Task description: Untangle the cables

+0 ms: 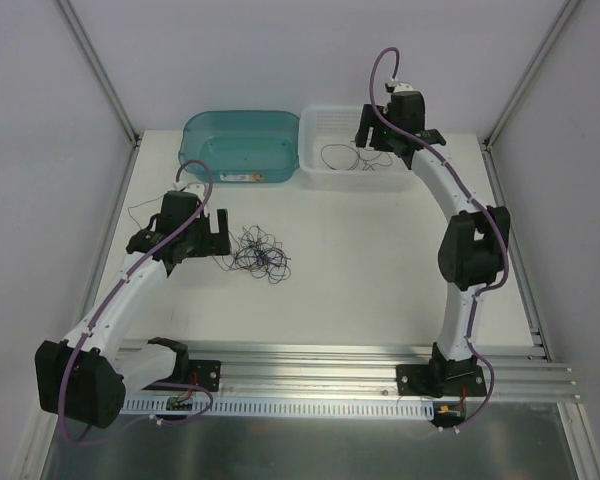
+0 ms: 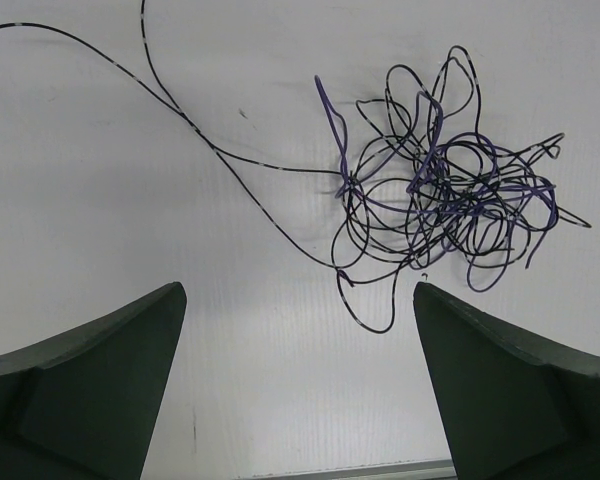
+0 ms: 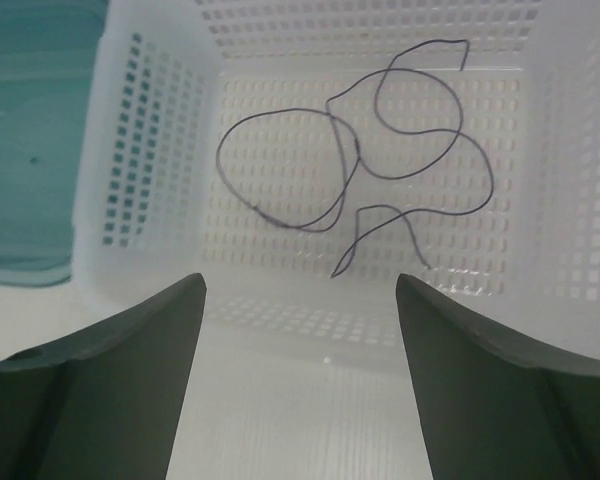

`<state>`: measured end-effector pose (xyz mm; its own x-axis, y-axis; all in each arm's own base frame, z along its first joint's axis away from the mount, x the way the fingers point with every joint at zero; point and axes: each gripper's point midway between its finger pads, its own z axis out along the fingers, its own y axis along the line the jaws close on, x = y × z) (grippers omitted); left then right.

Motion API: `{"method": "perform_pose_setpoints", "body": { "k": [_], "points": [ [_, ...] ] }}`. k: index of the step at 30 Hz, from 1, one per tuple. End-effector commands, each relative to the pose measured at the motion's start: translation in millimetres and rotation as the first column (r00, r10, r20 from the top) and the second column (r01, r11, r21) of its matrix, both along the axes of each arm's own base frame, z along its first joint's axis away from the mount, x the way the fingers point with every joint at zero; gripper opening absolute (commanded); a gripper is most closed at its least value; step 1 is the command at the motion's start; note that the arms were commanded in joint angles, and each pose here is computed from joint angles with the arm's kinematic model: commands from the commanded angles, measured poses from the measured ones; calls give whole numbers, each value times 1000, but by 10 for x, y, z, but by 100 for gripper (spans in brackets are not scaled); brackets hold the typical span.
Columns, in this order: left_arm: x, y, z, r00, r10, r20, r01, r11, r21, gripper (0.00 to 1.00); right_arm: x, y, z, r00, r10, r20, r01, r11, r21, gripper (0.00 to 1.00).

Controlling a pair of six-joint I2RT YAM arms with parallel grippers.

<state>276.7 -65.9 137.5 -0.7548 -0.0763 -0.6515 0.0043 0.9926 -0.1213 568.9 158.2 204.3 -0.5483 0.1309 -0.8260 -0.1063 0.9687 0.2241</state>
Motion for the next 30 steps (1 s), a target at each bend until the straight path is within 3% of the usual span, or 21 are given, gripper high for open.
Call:
{"method": "perform_pose_setpoints", "body": {
  "k": [1,7,14,17,21,24,30],
  "points": [
    [-8,-91,42,999,-45,6,45,998,-39,99,-547,379,724,984,154,84,-159,986,54,81],
    [-44,-292,14,993,-117,-23,113,986,-125,99,-1502,998,104,933,342,-111,-323,933,161,76],
    [-52,-418,-162,986,-129,-108,107,976,-189,99,-2516,1649,-529,823,519,-231,-485,854,190,58],
    [-43,-481,-262,978,-139,-156,104,971,-214,99,-2709,1782,-757,818,523,-241,-469,848,248,51],
    [-9,-515,-371,971,-138,-196,93,970,-225,99,-2825,2024,-883,813,541,-214,-469,828,307,51],
    [0,-555,-454,963,-142,-230,86,967,-239,99,-2880,2234,-860,810,558,-181,-494,815,303,54],
    [9,-603,-563,949,-152,-277,78,963,-259,96,-2777,2432,-1111,846,496,-197,-439,857,271,64]
  ]
}}
